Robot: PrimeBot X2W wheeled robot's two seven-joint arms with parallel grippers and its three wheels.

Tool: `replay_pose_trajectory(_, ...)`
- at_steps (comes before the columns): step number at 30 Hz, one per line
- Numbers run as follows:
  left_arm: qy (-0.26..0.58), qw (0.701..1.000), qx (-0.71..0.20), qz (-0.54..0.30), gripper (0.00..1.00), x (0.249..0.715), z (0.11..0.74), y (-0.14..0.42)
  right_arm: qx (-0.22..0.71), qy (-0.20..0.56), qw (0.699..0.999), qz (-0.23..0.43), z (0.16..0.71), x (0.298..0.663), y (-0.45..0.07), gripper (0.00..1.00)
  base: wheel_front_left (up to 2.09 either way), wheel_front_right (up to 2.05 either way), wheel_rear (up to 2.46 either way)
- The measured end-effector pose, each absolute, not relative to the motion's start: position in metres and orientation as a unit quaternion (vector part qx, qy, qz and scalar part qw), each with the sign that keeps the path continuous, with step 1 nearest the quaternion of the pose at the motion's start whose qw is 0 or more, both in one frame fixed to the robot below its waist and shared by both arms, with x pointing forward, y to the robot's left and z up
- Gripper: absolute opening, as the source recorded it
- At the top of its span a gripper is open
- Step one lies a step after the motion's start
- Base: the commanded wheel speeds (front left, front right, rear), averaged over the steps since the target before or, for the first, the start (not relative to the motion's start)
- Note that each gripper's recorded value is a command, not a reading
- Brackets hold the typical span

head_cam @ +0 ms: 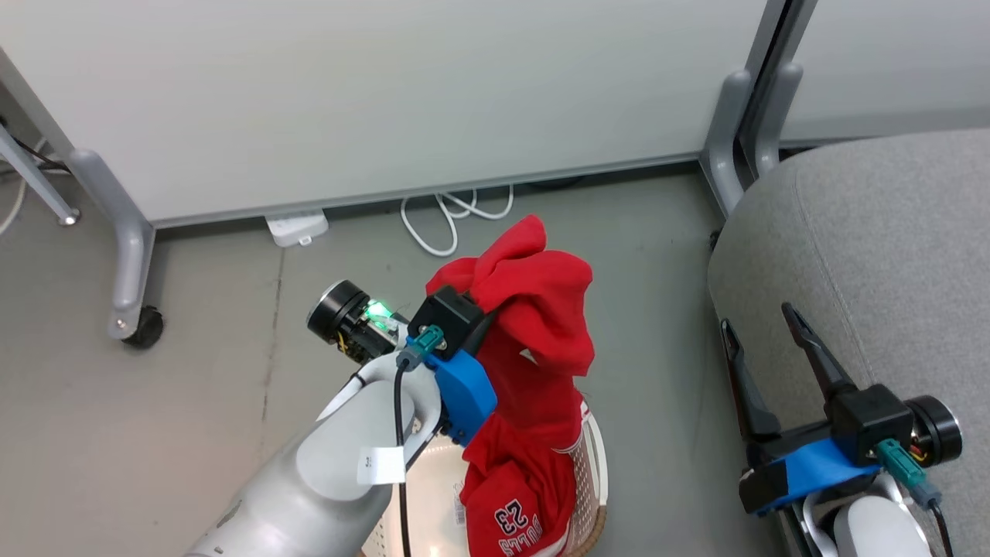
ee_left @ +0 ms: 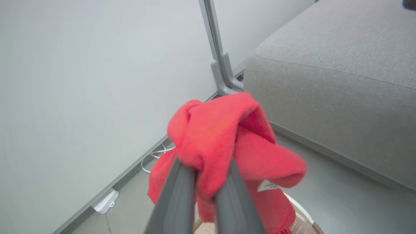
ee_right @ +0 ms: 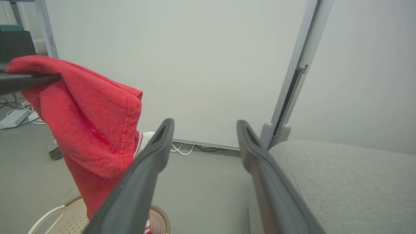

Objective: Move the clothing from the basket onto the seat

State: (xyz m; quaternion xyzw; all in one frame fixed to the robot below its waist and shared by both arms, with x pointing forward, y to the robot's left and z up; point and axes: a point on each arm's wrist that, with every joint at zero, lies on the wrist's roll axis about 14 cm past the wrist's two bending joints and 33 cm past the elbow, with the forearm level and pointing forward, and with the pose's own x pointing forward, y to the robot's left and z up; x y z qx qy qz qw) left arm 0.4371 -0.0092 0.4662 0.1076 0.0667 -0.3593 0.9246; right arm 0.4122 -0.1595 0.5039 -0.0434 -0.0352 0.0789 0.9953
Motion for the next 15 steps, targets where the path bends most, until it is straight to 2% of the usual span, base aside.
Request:
replay_pose_trajectory(8,0.013,0.934,0.08,-0.347,0.0,0.433,0.515,-0.011,-0.043,-0.049,0.994,0.09,0.514,0.396,-0.151,1.0,0.0,0.0,0.0)
replay_pose_trajectory(15,-0.003,0.935,0.081,-0.346,0.0,0.427,0.53,-0.012,-0.04,-0.063,0.992,0.104,0.524,0.391,-0.14,1.0,0.0,0.0,0.0)
